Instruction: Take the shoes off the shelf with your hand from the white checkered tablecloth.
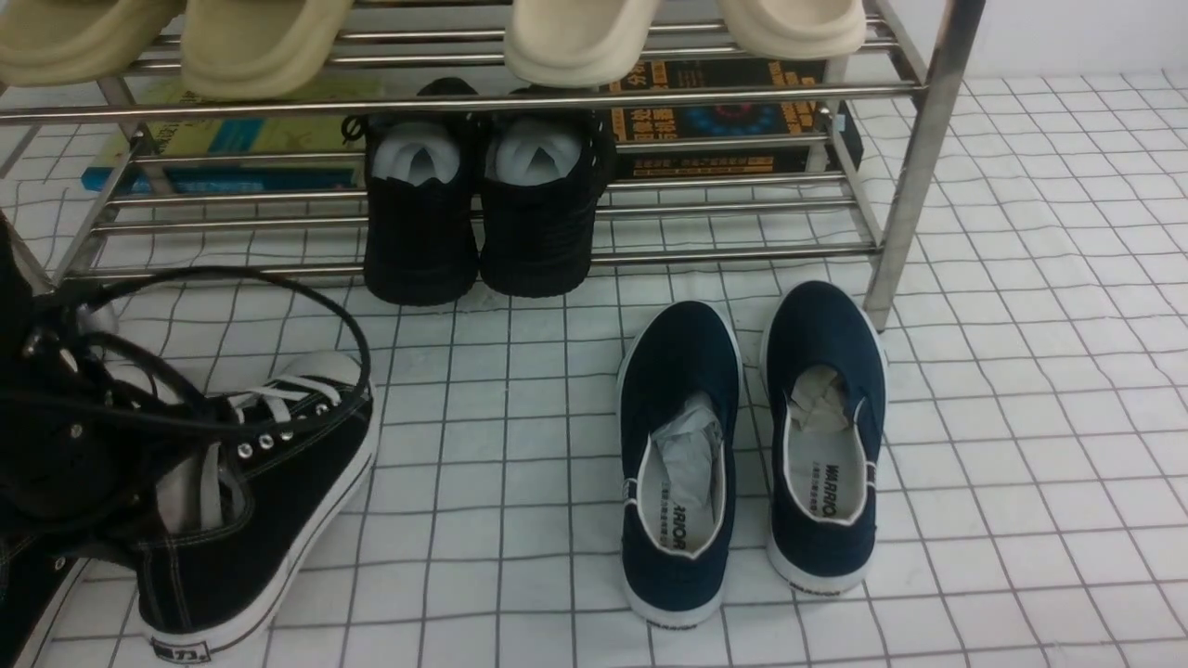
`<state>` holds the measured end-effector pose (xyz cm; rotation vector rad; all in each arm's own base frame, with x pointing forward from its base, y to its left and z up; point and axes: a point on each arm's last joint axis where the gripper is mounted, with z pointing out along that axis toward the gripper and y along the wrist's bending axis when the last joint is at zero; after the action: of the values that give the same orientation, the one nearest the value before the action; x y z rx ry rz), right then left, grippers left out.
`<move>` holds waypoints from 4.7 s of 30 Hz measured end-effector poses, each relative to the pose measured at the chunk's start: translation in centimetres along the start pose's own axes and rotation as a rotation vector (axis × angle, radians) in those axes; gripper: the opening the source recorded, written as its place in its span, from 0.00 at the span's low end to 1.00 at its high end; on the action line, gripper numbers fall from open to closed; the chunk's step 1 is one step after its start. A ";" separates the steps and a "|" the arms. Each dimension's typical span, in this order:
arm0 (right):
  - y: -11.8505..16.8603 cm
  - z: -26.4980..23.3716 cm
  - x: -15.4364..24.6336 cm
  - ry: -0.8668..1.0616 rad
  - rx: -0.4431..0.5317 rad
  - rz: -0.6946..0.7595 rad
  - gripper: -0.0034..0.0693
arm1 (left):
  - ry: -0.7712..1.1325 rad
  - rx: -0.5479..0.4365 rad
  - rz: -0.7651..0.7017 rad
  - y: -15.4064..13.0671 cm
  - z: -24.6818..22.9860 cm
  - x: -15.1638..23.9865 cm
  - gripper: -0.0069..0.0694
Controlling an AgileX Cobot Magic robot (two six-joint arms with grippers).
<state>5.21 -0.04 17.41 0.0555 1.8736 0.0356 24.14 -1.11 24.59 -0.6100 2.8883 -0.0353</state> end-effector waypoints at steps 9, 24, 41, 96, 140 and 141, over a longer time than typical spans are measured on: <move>0.0 0.0 0.0 0.000 0.000 -0.001 0.38 | -0.083 -0.037 -0.090 1.6 0.7 1.7 0.12; 0.0 0.0 0.0 0.000 0.001 -0.002 0.38 | -0.060 -0.095 -0.019 2.7 1.9 3.2 0.33; 0.0 0.0 0.0 0.000 0.001 -0.002 0.38 | -0.225 0.157 0.455 4.6 -6.8 10.6 0.12; 0.0 0.0 0.0 0.000 0.001 -0.002 0.38 | -1.071 0.213 0.272 9.5 3.7 17.6 0.14; 0.0 0.0 0.0 0.000 0.000 0.000 0.38 | -1.068 0.212 0.270 9.5 3.7 17.6 0.17; 0.0 0.0 0.0 0.000 0.000 0.000 0.38 | -1.068 0.211 0.270 9.5 3.7 17.6 0.17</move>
<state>5.21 -0.04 17.41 0.0555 1.8736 0.0358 5.24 0.57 17.19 -0.1065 1.8625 0.0201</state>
